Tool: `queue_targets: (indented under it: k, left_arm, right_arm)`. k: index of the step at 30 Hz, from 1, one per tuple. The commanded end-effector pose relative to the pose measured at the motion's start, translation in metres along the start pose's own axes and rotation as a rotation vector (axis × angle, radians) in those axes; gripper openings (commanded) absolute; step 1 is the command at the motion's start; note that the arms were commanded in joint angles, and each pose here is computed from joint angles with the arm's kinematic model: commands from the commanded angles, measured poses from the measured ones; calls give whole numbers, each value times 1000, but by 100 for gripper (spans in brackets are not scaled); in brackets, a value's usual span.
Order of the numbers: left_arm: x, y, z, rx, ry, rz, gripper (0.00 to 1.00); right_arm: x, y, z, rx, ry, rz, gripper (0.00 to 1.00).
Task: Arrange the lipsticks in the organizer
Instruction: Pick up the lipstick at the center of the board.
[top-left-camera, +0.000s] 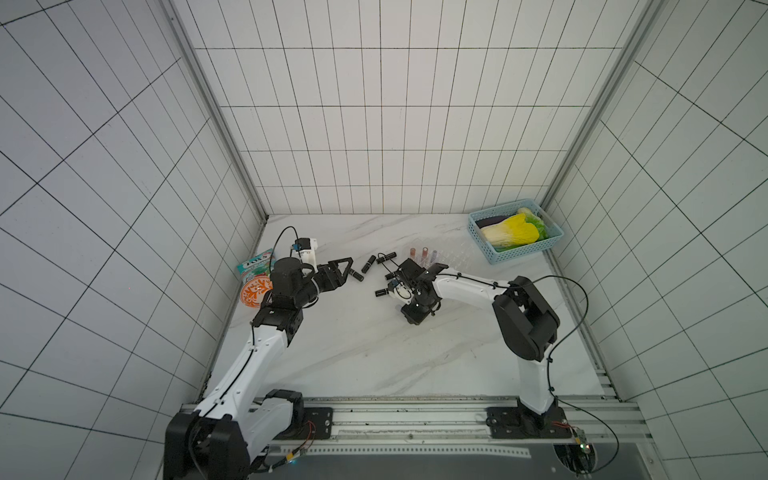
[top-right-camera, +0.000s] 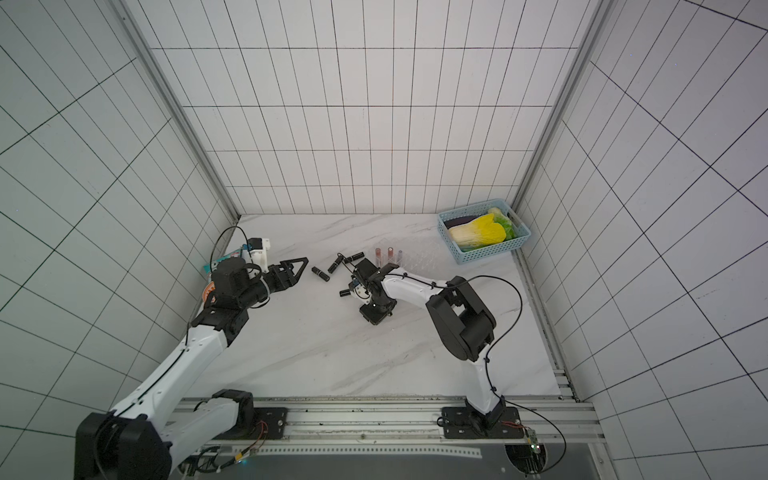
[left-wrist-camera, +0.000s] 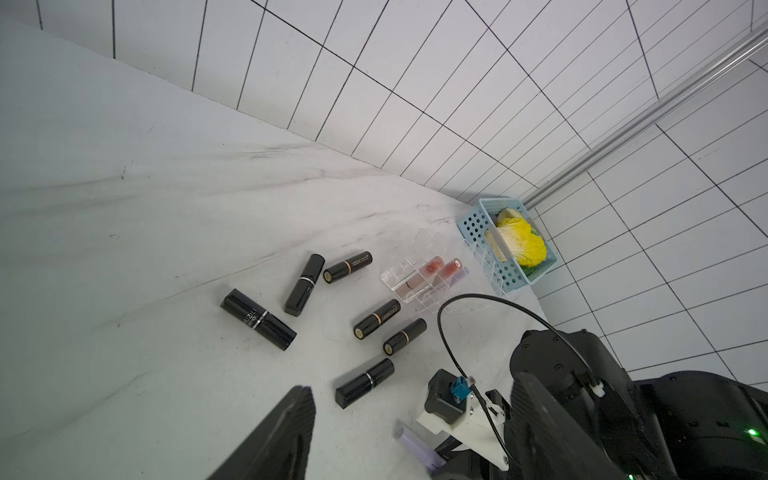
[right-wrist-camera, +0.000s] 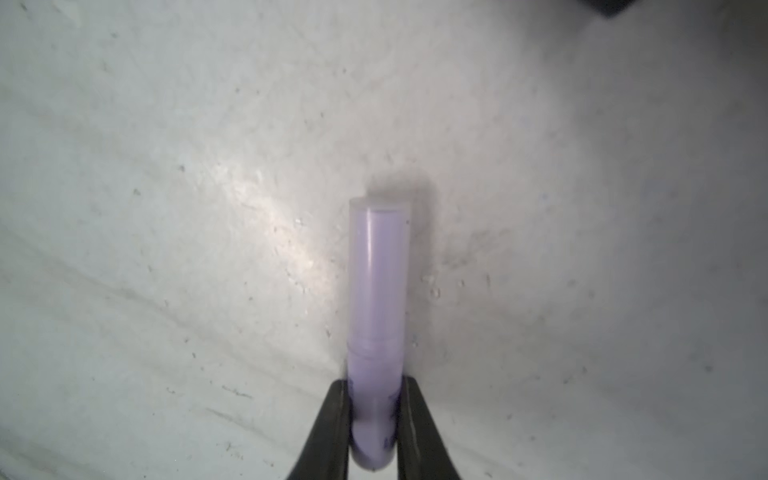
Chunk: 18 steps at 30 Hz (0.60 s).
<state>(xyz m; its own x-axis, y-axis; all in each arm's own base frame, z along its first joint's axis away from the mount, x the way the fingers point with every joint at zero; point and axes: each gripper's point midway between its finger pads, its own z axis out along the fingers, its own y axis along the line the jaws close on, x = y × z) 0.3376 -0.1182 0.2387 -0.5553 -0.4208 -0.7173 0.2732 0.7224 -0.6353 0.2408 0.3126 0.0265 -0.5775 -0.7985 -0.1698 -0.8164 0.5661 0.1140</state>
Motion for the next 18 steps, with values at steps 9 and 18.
queue_targets:
  k: [9, 18]
  left_arm:
    - [58, -87, 8, 394, 316, -40, 83]
    - [92, -137, 31, 490, 427, 27, 69]
  right_arm:
    - [-3, 41, -129, -172, -418, 38, 13]
    - [3, 72, -188, -305, -582, -6, 13]
